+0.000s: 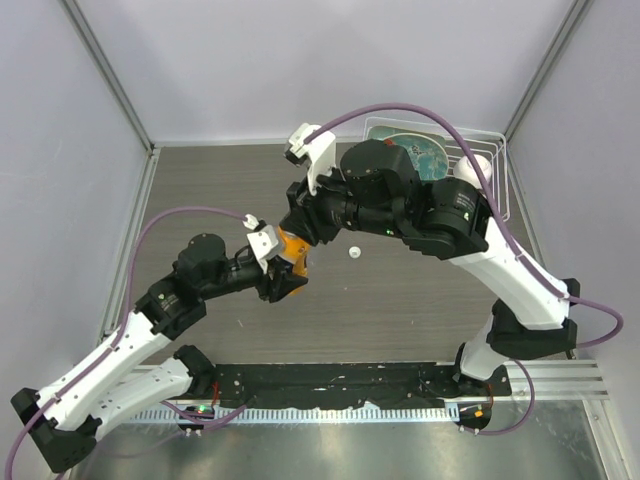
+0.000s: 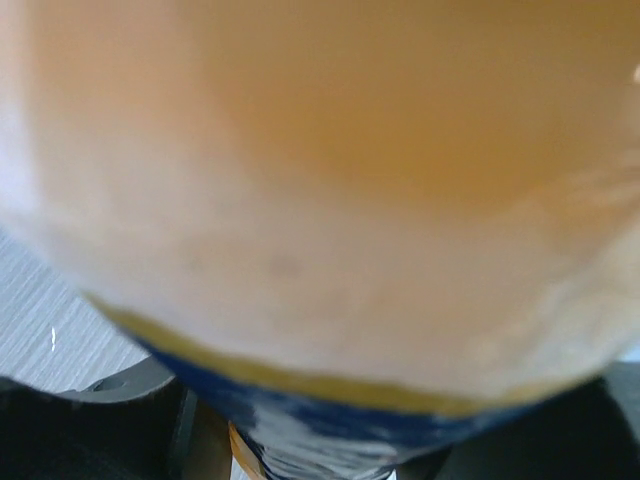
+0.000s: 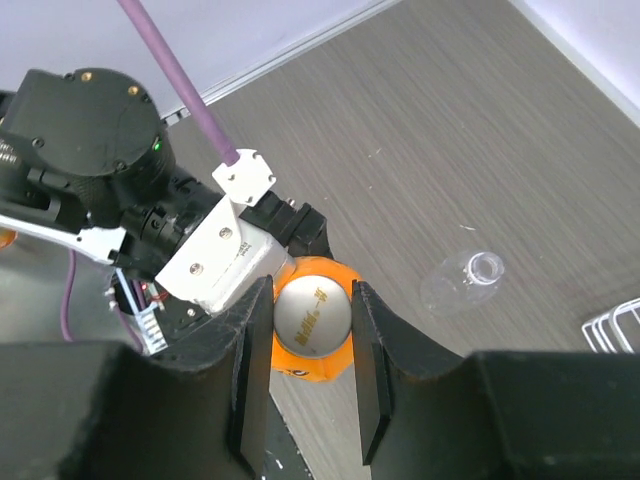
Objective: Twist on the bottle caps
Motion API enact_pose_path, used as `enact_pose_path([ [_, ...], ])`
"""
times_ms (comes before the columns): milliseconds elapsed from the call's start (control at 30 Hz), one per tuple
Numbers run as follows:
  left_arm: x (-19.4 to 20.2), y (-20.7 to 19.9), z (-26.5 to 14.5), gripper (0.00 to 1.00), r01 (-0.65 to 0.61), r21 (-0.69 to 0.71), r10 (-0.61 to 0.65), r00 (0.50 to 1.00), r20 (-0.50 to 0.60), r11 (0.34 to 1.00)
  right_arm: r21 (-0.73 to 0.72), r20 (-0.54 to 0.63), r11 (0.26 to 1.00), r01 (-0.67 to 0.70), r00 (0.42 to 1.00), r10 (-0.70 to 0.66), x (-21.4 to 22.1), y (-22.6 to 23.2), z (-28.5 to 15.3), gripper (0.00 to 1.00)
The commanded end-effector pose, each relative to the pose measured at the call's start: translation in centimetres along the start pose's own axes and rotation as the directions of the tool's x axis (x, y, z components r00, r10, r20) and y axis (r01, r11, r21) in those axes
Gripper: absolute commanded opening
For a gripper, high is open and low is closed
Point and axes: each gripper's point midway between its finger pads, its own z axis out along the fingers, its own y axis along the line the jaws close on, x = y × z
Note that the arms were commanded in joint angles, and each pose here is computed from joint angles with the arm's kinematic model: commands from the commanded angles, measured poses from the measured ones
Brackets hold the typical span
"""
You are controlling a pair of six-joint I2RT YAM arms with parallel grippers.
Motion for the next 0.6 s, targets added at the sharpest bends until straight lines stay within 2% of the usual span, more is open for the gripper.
enact_pose_path([
  [0,-12.5,0.4,-1.3,0.0,-0.067,-0.053,0.082,0.908,0.412,0.996,-0.093,-0.349,0.996,0.013,0.936,-0.045,8.6,2.8,4.3,0.33],
  [233,-13.2,0.7,-1.8,0.0,-0.071,-0.083,0.1,0.896,0.433,0.994,-0.096,-0.339,0.995,0.017,0.94,-0.049,8.3,2.8,4.2,0.45],
  [567,-13.1,1.1,-1.7,0.0,-0.071,-0.103,0.109,0.895,0.432,0.992,-0.034,-0.205,0.999,0.043,0.977,-0.049,5.2,2.5,4.7,0.63],
])
